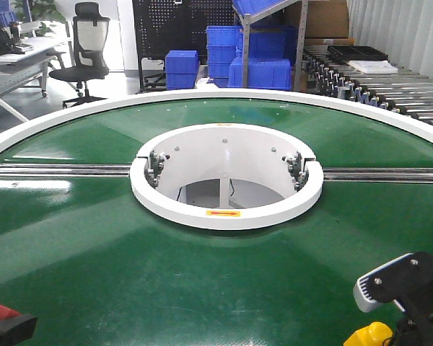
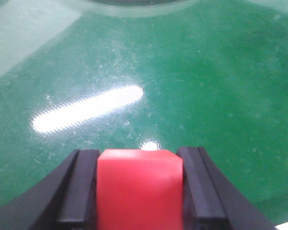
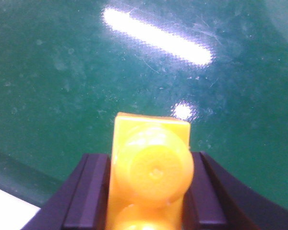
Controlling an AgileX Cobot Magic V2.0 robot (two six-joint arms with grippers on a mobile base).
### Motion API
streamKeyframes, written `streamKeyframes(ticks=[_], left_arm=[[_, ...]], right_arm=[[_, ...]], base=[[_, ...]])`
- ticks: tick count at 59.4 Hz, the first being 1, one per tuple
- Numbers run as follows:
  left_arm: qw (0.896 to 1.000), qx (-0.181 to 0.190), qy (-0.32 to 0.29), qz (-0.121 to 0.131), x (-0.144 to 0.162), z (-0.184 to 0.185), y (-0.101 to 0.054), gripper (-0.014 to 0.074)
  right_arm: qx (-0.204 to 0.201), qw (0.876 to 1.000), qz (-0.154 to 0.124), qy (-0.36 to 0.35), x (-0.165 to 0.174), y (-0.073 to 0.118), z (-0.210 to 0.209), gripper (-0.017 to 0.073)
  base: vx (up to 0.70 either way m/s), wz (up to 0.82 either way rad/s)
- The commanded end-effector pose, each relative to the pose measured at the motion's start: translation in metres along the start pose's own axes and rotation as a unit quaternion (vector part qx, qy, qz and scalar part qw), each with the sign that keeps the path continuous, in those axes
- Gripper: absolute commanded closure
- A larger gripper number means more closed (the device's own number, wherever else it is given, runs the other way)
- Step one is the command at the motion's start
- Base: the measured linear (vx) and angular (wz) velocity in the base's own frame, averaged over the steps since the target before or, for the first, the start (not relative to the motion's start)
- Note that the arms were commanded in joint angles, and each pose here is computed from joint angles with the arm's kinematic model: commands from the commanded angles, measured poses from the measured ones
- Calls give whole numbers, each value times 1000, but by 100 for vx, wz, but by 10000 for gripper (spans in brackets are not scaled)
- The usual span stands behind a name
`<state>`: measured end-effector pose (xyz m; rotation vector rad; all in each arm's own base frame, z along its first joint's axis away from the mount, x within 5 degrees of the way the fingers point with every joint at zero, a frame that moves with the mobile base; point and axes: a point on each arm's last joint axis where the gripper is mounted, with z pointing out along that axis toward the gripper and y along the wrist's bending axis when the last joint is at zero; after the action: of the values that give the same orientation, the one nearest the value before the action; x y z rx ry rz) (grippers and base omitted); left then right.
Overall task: Pick red and yellow blocks into blue bin
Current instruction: 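Drive the base away from the table holding both blocks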
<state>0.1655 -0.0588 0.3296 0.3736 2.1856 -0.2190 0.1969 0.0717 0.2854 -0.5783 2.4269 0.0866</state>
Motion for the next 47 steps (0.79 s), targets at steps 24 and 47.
streamKeyframes(ticks=[24, 47], left_arm=[[999, 2, -48, -2, -13, -6, -1, 354], [999, 2, -49, -2, -13, -6, -1, 354]], right_arm=[[8, 999, -1, -50, -12, -2, -12, 246], [8, 999, -1, -50, -12, -2, -12, 246]], base=[[0, 1], [-5, 24]])
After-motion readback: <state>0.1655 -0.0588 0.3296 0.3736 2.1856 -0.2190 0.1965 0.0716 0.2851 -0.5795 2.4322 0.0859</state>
